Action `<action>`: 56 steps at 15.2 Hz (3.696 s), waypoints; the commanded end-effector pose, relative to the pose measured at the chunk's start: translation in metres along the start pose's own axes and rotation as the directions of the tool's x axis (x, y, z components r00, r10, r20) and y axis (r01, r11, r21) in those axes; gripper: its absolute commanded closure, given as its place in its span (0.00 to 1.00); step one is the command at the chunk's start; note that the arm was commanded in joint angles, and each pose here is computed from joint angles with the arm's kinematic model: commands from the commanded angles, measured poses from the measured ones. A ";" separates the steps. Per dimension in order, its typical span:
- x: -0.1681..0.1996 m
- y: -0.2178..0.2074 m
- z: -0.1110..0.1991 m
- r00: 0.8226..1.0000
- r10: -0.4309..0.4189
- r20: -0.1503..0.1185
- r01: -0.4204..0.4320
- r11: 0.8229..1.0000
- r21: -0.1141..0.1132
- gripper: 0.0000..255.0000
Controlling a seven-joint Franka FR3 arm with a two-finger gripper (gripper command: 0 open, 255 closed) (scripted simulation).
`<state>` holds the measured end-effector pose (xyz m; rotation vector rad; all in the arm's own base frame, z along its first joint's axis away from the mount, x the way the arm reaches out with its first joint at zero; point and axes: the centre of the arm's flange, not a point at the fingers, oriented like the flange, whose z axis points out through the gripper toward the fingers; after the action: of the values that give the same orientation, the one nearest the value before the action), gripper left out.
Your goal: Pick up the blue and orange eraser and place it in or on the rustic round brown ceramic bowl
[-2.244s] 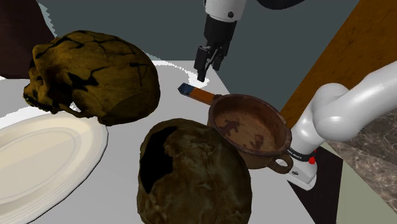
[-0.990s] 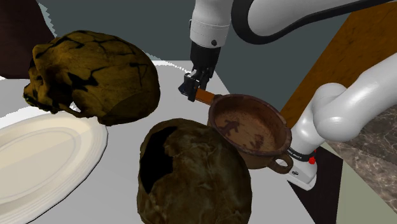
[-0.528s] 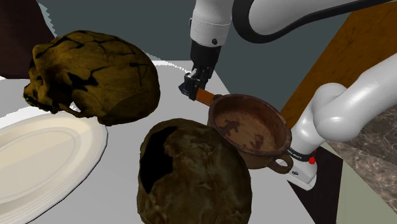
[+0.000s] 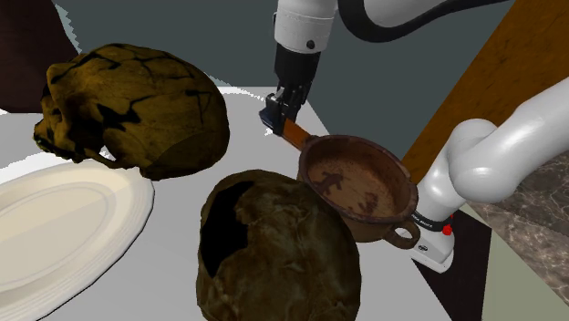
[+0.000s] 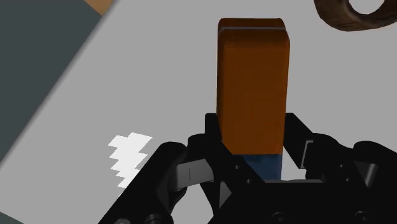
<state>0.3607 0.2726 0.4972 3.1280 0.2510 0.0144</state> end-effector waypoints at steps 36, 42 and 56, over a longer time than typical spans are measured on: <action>-0.154 -0.074 -0.125 1.000 0.000 0.000 0.000 1.000 0.000 1.00; -0.174 -0.084 -0.104 1.000 0.000 0.000 0.000 1.000 0.000 1.00; -0.174 -0.084 -0.056 1.000 0.000 0.000 0.000 1.000 0.000 1.00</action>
<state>0.1745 0.3282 0.5514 3.1278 0.2509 0.0135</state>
